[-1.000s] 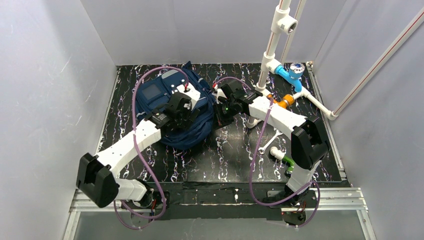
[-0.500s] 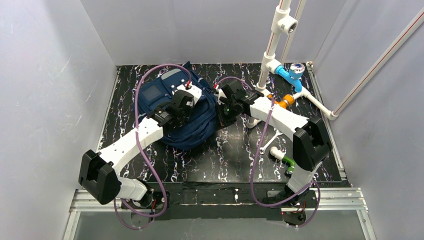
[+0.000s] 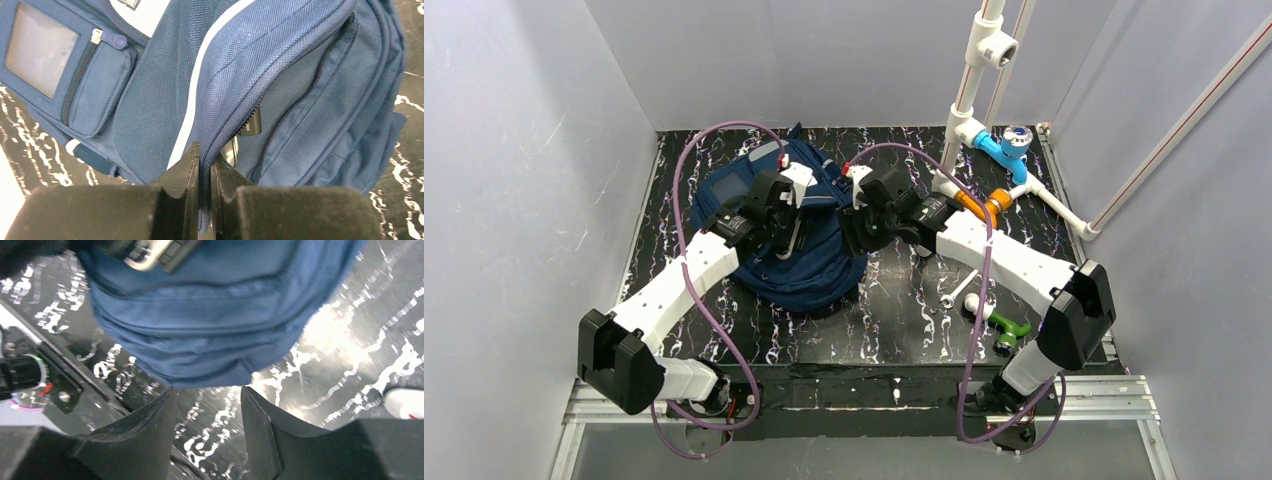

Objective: Pack the student bag
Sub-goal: Adjust the stationery in the student bag.

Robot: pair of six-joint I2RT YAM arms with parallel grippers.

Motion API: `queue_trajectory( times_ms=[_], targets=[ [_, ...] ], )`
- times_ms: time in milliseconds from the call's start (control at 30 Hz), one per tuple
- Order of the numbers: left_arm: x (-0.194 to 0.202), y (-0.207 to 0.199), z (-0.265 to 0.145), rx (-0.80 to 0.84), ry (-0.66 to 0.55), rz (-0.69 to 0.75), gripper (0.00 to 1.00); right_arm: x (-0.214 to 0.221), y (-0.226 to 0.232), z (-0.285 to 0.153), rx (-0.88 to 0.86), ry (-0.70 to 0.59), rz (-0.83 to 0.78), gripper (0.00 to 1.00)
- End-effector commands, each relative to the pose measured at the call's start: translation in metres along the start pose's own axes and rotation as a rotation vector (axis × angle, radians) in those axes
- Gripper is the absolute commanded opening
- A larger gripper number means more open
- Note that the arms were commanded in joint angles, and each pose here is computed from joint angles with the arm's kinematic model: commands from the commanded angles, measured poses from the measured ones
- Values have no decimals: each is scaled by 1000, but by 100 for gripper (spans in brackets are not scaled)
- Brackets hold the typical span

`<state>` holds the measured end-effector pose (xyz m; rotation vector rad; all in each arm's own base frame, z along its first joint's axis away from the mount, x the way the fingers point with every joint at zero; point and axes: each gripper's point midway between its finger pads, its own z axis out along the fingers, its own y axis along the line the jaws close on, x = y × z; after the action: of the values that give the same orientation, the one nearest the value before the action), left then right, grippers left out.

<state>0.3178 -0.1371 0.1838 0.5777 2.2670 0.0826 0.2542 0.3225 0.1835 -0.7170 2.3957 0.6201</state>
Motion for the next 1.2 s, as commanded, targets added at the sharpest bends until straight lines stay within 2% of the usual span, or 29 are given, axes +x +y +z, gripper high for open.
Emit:
queue_trajectory(
  times_ms=[0, 100, 167, 333, 433, 500, 700, 867, 1000, 1167],
  targets=[
    [-38, -4, -33, 104, -134, -170, 0, -59, 42, -15, -146, -262, 38, 59],
    [-44, -8, -38, 152, -151, -215, 0, -81, 66, -2, -274, -393, 176, 59],
    [-45, -7, -39, 153, -156, -221, 0, -95, 73, 15, -297, -449, 226, 57],
    [-46, -5, -44, 153, -159, -220, 0, -103, 77, 52, -313, -473, 260, 28],
    [-46, -5, -46, 155, -160, -215, 0, -101, 76, 69, -304, -455, 269, 15],
    [-48, -5, -47, 159, -166, -217, 0, -97, 78, 81, -302, -434, 275, 11],
    [-51, -8, -50, 181, -175, -225, 0, -84, 76, 111, -237, -413, 240, 8],
    [-48, -11, -51, 194, -172, -234, 0, -72, 34, 135, -12, -447, 226, 10],
    [-46, -11, -51, 197, -171, -237, 0, -64, -14, 129, 246, -456, 223, 11],
    [-45, -11, -51, 193, -174, -234, 0, -79, 9, 107, 128, -463, 196, 19]
  ],
)
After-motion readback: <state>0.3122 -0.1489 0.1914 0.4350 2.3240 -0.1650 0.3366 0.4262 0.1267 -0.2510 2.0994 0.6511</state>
